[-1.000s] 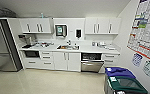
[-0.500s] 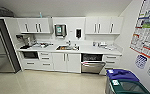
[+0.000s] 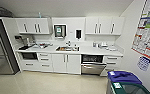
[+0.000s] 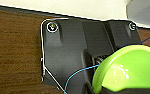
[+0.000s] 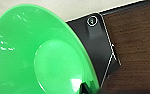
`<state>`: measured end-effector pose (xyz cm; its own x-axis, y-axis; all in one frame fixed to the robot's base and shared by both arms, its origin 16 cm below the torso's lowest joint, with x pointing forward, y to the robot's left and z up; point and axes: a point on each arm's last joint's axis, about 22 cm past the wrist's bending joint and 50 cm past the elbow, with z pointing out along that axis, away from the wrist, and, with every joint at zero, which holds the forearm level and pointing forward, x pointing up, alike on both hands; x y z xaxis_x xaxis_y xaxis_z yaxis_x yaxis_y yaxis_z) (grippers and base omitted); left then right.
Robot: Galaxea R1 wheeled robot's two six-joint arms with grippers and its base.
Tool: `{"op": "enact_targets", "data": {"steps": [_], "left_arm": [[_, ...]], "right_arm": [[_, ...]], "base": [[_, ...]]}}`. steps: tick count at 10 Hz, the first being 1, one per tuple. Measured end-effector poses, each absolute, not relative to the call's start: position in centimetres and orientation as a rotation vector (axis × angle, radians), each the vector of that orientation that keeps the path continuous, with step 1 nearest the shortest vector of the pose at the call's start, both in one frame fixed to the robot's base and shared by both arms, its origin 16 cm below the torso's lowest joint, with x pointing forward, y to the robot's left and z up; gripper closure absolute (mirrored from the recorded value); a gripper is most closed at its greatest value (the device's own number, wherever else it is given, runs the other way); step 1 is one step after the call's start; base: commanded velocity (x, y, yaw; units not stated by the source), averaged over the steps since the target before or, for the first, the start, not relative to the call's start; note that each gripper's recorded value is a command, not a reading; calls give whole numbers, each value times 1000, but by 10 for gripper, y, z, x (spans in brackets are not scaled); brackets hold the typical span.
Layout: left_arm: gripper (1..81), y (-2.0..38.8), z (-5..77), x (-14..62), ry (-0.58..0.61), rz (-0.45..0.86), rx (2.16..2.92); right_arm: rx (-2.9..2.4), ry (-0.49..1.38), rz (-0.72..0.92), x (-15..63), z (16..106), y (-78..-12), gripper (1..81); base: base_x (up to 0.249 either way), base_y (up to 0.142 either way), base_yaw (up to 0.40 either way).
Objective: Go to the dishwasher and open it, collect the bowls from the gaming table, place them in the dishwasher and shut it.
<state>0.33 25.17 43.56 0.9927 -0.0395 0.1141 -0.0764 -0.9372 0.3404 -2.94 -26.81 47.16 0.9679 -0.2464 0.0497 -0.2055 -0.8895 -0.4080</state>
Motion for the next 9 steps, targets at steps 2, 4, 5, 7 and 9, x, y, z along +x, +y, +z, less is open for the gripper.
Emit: {"op": "enact_targets", "data": {"steps": [2,4,5,7,9], "left_arm": [[811,251,435,1,-83,145,2786],[811,251,435,1,-83,145,2785],[811,251,435,1,-83,145,2784],[811,251,435,1,-83,145,2785],[811,250,435,2,-83,147,2783]], "right_arm": [[-2708,324,-139,-30,472,-268,811],[-2708,325,-138,-30,471,-268,811],[-2708,325,-139,-30,471,-268,811],[-2708,326,-140,-29,471,-269,811],[-2709,326,-137,-31,471,-269,811]], "base": [[116,0,0],[116,0,0],[109,0,0],[104,0,0],[103,0,0]]}}
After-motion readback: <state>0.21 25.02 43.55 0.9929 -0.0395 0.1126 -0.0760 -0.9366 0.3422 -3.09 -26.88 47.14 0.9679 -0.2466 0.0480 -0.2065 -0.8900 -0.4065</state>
